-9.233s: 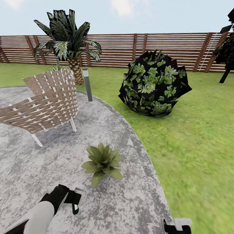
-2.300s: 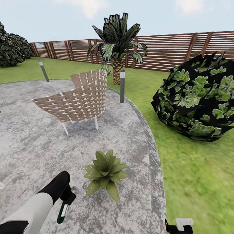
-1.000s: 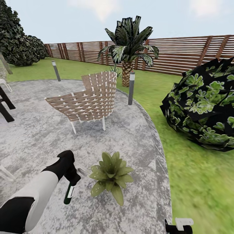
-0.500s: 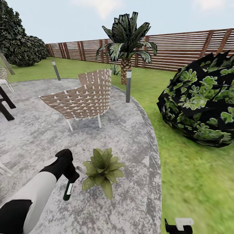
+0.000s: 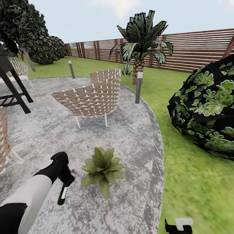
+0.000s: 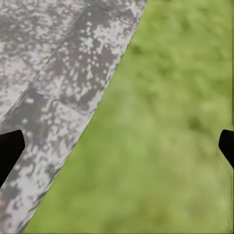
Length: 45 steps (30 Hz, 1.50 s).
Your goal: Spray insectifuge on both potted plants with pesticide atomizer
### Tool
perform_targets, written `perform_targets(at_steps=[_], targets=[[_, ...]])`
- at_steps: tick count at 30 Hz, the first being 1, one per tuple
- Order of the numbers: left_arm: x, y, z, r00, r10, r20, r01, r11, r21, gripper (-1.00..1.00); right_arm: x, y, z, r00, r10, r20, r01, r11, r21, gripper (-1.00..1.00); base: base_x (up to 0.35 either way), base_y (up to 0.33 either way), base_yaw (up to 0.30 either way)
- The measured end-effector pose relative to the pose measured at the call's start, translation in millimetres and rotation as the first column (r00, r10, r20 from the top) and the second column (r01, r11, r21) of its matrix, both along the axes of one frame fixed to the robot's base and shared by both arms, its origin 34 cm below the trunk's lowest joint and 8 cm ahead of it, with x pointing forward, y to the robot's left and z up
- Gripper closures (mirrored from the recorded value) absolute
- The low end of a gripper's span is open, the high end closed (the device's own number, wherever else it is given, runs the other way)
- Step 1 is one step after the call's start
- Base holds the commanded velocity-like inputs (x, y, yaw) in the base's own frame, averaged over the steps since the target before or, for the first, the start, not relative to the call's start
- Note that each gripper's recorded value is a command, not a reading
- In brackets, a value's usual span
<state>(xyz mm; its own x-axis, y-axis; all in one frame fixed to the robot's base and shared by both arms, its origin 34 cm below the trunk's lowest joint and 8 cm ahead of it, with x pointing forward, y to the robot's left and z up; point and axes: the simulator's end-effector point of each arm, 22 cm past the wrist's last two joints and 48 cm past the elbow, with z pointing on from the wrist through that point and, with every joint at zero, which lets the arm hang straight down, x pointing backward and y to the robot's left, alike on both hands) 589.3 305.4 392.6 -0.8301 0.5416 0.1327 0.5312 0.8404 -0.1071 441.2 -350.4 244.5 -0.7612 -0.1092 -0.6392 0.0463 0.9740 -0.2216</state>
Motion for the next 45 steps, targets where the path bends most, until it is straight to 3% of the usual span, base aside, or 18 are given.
perform_targets(at_steps=[2, 4, 6, 7, 24, 32, 45], targets=[[-2.2, 19.1, 0.6, 1.000, 0.016, 0.000, -0.016, 1.000, 0.020, 1.00, -0.2, 0.6, -0.1, 1.000, 0.001, 0.000, -0.001, 1.000, 0.001, -1.00, 0.000, -0.274, 0.003], [-1.6, 20.3, 1.1, 0.999, 0.037, 0.003, -0.037, 0.999, 0.010, 1.00, 0.1, 0.6, 0.1, 1.000, 0.000, 0.001, 0.000, 1.000, 0.001, -1.00, 0.024, -0.275, 0.003], [9.6, 37.9, -0.2, 0.996, 0.059, 0.061, -0.063, 0.996, 0.066, 1.00, 0.1, 0.6, 0.1, 1.000, 0.000, 0.001, 0.000, 1.000, 0.001, -1.00, 0.083, -0.275, 0.164], [10.2, 40.1, -1.2, 0.995, 0.068, 0.067, -0.073, 0.995, 0.072, 1.00, 0.0, 0.6, 0.1, 1.000, 0.000, 0.001, 0.000, 1.000, 0.001, -1.00, 0.098, -0.275, 0.239], [5.2, 32.0, -7.0, 0.995, 0.077, 0.060, -0.081, 0.995, 0.058, 1.00, -0.3, 0.8, 0.0, 1.000, 0.001, 0.000, -0.001, 1.000, 0.001, -1.00, 0.151, -0.251, 0.275], [8.9, 30.4, -4.9, 0.994, 0.081, 0.070, -0.085, 0.995, 0.053, 1.00, -0.3, 0.9, -0.2, 1.000, 0.001, -0.001, -0.001, 1.000, 0.001, -1.00, 0.026, -0.024, 0.278], [8.7, 30.4, -5.1, 0.994, 0.079, 0.069, -0.083, 0.995, 0.055, 1.00, -0.5, 0.7, -0.1, 1.000, 0.001, 0.000, -0.001, 1.000, 0.001, -1.00, 0.089, -0.255, 0.021]])
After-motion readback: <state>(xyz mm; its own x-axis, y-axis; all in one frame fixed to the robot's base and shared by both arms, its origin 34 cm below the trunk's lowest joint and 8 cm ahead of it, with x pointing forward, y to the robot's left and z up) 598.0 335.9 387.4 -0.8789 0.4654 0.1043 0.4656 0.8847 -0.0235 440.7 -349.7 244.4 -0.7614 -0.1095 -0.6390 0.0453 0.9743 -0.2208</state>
